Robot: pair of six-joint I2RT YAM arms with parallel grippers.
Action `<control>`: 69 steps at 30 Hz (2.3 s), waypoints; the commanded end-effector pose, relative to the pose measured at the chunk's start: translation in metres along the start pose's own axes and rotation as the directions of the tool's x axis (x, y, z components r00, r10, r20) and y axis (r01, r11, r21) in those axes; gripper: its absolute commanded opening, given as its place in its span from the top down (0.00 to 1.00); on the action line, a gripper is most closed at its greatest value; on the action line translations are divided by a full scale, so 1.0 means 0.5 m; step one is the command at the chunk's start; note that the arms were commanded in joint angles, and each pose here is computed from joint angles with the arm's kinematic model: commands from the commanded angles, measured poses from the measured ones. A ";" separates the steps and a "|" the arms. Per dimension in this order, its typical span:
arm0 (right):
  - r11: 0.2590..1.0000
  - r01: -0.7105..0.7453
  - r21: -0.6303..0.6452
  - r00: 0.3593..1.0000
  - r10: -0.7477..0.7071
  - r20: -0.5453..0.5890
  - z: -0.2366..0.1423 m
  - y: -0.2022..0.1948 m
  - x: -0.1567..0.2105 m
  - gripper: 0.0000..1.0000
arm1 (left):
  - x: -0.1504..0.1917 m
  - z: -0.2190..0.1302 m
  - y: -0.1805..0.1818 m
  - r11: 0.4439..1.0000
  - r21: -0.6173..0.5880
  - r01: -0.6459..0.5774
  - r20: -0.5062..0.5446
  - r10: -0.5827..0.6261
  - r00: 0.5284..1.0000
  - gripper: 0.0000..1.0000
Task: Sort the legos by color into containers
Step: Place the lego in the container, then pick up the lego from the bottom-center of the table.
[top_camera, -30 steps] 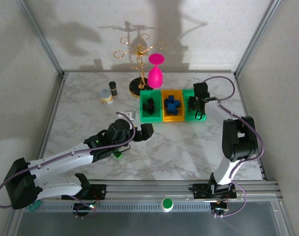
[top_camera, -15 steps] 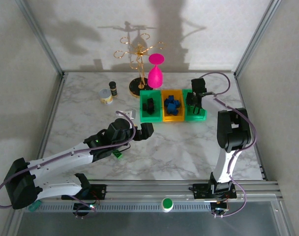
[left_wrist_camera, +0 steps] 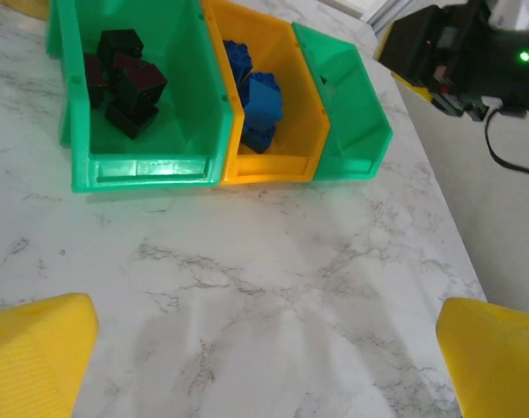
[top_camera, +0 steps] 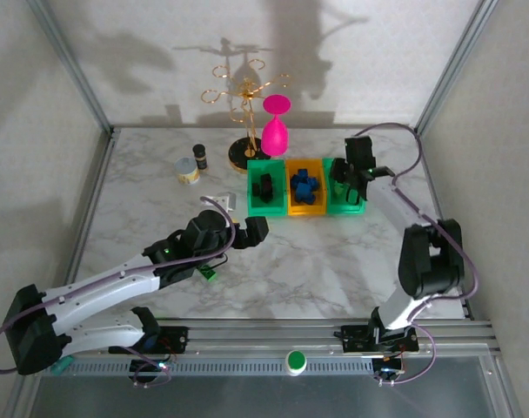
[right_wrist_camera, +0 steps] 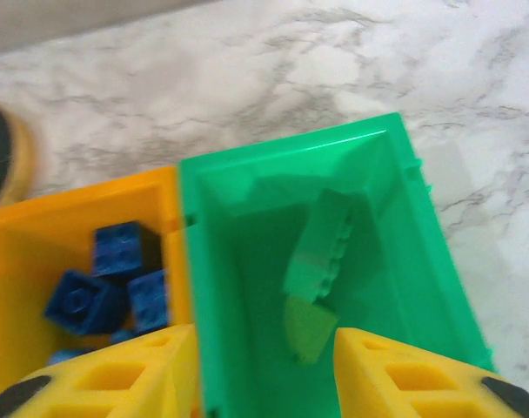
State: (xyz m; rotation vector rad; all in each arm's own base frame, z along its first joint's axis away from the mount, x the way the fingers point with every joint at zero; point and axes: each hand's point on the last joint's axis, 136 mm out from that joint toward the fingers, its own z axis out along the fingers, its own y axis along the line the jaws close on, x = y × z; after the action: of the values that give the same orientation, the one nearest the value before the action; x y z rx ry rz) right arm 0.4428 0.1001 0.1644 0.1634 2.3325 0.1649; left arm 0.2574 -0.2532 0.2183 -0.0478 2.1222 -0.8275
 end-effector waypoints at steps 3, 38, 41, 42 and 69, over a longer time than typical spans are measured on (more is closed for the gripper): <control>0.989 0.026 -0.142 0.998 -0.033 -0.049 -0.065 0.099 0.098 0.51 | -0.016 -0.052 0.043 0.997 -0.063 0.034 0.052 -0.031 0.998 0.00; 0.551 0.480 -0.683 0.787 -0.614 0.059 -0.210 0.676 0.675 0.26 | -0.051 -0.299 0.257 0.881 -0.346 0.323 0.307 -0.219 0.926 0.00; 0.554 0.510 -0.659 0.772 -0.632 0.066 -0.197 0.683 0.688 0.25 | -0.054 -0.309 0.262 0.877 -0.343 0.337 0.327 -0.225 0.918 0.00; 0.558 0.523 -0.645 0.766 -0.639 0.068 -0.190 0.684 0.690 0.25 | -0.055 -0.312 0.263 0.876 -0.342 0.340 0.331 -0.226 0.916 0.00; 0.616 0.585 -0.528 0.754 -0.652 0.076 -0.171 0.648 0.675 0.62 | -0.062 -0.303 0.247 0.891 -0.295 0.345 0.337 -0.240 0.910 0.00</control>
State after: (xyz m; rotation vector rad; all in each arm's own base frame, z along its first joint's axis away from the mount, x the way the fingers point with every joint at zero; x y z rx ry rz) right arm 0.1769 0.4741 0.0233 -0.9876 2.2357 0.4241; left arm 0.1962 -0.0671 0.2245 -0.6451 2.0117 -0.5415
